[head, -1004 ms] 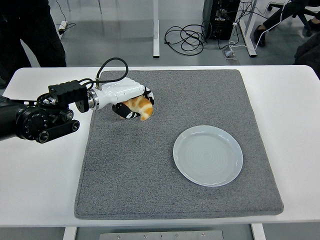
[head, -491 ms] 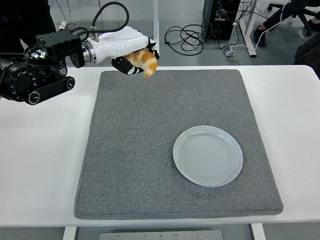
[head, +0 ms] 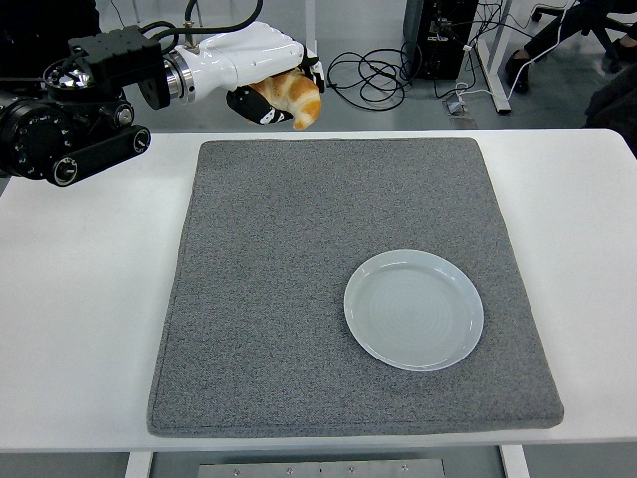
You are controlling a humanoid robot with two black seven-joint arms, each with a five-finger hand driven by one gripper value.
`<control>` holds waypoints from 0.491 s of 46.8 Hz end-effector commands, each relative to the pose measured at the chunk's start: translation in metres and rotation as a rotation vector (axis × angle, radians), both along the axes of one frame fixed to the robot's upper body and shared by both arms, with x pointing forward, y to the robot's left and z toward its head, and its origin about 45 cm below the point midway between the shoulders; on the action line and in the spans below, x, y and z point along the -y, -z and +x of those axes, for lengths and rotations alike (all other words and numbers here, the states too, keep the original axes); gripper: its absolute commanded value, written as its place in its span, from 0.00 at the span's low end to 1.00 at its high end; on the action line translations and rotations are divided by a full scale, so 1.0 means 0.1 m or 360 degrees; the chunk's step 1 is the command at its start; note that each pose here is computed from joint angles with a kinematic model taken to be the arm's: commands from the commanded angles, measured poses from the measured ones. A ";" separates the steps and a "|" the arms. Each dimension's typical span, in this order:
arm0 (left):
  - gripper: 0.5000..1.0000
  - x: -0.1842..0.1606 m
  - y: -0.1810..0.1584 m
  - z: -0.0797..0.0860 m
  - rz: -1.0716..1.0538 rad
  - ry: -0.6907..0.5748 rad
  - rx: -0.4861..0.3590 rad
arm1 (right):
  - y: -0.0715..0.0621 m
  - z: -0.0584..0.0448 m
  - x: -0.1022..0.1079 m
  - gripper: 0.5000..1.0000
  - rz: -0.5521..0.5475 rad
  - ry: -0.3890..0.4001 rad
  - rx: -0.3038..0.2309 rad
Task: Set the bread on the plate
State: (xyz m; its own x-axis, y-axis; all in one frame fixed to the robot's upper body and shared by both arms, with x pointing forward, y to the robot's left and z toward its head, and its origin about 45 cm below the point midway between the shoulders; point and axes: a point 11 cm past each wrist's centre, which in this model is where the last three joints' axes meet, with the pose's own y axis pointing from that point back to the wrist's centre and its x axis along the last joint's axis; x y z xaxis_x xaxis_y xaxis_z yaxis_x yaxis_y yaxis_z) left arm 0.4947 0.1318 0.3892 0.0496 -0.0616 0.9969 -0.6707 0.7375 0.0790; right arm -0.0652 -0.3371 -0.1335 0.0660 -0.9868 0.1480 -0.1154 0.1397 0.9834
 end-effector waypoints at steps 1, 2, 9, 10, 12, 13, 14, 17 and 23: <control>0.00 0.00 0.00 0.00 0.0000 0.0000 0.0000 | 0.00 0.00 0.00 1.00 0.0000 0.0000 0.0000; 0.00 0.00 0.00 0.00 -0.0001 0.0000 0.0003 | 0.00 0.00 0.00 1.00 0.0000 0.0000 0.0000; 0.00 0.04 0.01 -0.01 0.0002 0.0014 -0.0002 | 0.00 0.00 0.00 1.00 0.0000 0.0000 0.0000; 0.00 0.06 0.02 -0.01 0.0000 0.0019 -0.0002 | 0.00 0.00 0.00 1.00 0.0000 0.0000 0.0000; 0.00 0.08 0.02 -0.02 -0.0001 0.0023 -0.0005 | 0.00 0.00 0.00 1.00 0.0000 0.0000 0.0000; 0.00 0.08 0.01 -0.02 0.0000 0.0023 -0.0004 | 0.00 0.00 0.00 1.00 0.0000 0.0000 0.0000; 0.00 0.09 0.01 -0.02 -0.0004 0.0026 -0.0002 | 0.00 0.00 0.00 1.00 0.0000 0.0000 0.0000; 0.00 0.13 0.02 -0.03 -0.0004 0.0037 -0.0007 | 0.00 0.00 0.00 1.00 0.0000 0.0000 0.0000; 0.00 0.36 0.07 -0.09 -0.0005 0.0102 -0.0023 | 0.00 0.00 0.00 1.00 0.0000 0.0000 0.0000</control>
